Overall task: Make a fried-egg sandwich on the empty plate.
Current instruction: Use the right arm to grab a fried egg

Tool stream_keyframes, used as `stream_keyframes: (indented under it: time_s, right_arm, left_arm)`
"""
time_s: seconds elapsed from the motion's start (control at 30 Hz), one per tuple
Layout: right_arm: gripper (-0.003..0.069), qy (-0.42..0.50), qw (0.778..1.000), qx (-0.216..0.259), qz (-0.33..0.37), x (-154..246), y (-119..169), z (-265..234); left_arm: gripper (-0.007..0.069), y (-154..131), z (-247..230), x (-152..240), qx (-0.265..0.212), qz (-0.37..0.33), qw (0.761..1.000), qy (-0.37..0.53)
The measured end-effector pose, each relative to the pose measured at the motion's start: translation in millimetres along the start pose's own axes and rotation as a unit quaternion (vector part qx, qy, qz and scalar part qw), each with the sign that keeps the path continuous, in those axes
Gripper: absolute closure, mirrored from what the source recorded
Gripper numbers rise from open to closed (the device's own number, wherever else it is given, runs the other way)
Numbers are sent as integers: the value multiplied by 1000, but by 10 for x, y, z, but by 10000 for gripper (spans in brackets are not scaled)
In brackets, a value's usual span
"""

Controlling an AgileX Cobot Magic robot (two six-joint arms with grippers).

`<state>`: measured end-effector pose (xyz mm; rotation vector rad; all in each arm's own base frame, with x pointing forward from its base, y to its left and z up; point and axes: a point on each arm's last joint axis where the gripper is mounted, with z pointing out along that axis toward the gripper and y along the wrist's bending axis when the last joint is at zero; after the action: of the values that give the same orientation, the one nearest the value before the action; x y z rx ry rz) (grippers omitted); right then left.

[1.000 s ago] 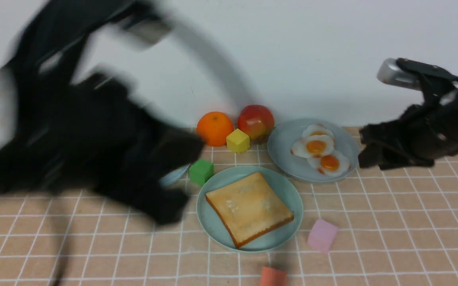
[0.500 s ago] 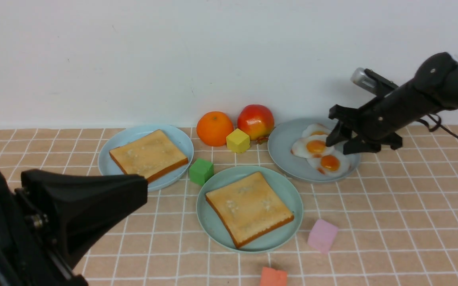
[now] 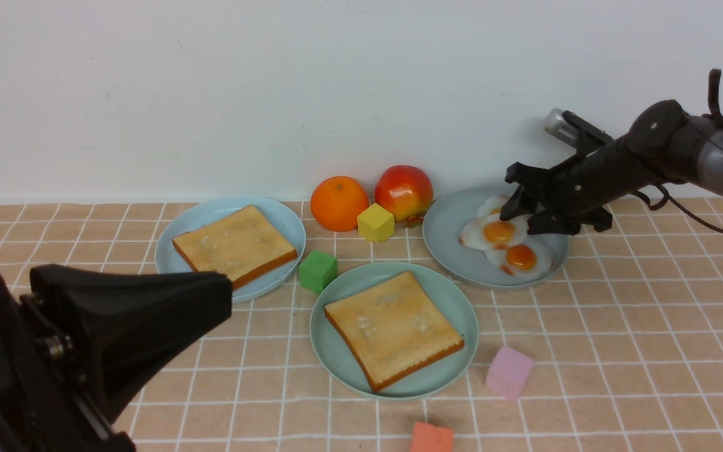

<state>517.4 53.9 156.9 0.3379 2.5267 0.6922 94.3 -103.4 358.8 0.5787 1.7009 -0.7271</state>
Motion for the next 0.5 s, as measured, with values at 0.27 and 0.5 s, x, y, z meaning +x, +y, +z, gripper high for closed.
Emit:
stream_keyframes:
  time_s: [0.27, 0.5]
  right_arm:
    - [345, 2, 1000, -2, 0, 5, -1, 9]
    - [502, 2, 1000, -9, -4, -2, 21, -17]
  left_arm:
    - [638, 1, 0, 0, 0, 2, 1000, 0]
    - [638, 1, 1, 2, 0, 2, 1000, 0]
